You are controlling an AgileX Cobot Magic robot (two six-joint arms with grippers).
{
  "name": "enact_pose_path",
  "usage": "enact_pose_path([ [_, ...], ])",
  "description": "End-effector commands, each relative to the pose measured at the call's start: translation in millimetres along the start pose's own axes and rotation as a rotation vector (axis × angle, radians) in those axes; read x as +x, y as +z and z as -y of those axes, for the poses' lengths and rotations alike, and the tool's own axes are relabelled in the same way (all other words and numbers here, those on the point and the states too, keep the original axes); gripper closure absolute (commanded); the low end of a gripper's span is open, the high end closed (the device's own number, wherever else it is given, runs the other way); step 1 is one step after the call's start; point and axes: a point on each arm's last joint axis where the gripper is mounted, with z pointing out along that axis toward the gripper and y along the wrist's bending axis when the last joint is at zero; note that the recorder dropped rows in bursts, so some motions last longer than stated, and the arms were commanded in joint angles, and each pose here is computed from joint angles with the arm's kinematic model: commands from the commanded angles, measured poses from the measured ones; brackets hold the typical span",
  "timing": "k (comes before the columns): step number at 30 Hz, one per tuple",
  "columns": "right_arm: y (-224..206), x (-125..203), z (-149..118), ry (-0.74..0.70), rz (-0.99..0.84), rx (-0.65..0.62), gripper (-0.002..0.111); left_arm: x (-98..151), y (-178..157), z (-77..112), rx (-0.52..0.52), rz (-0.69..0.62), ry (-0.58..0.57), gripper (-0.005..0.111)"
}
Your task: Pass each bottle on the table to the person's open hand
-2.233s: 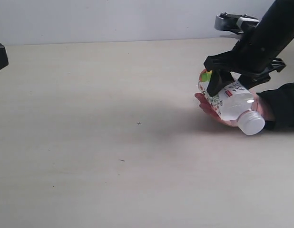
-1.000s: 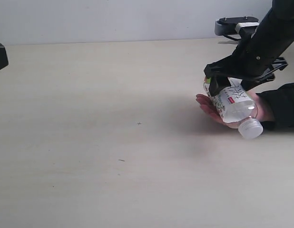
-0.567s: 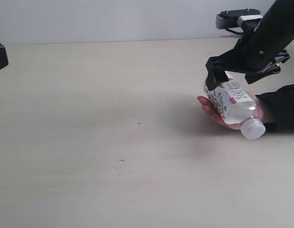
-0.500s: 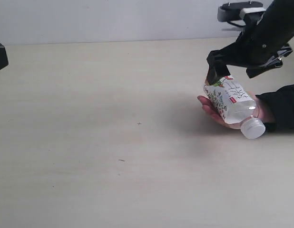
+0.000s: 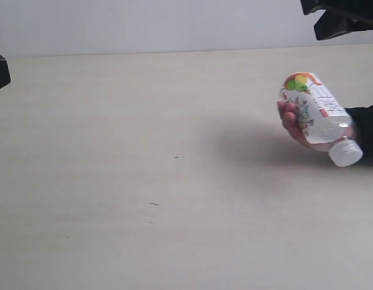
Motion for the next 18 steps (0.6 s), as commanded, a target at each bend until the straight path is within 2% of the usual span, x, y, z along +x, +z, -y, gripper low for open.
enact_pose_path([
  [1,-33.8,21.6,-5.9,-0.001,0.116,-0.013,0.108,0.0,-1.7,0.0,0.0,0.007,-0.005,0.107],
  [7,-67.8,66.6,-11.1,0.026,0.269,-0.036,0.108,0.0,-1.7,0.0,0.0,0.007,-0.005,0.107],
  [12,-78.8,104.3,-14.0,0.047,0.286,-0.064,0.108,0.0,-1.7,0.0,0.0,0.007,-0.005,0.107],
  [18,-99.8,118.9,-17.9,0.031,0.338,-0.078,0.108,0.0,-1.7,0.0,0.0,0.007,-0.005,0.107],
])
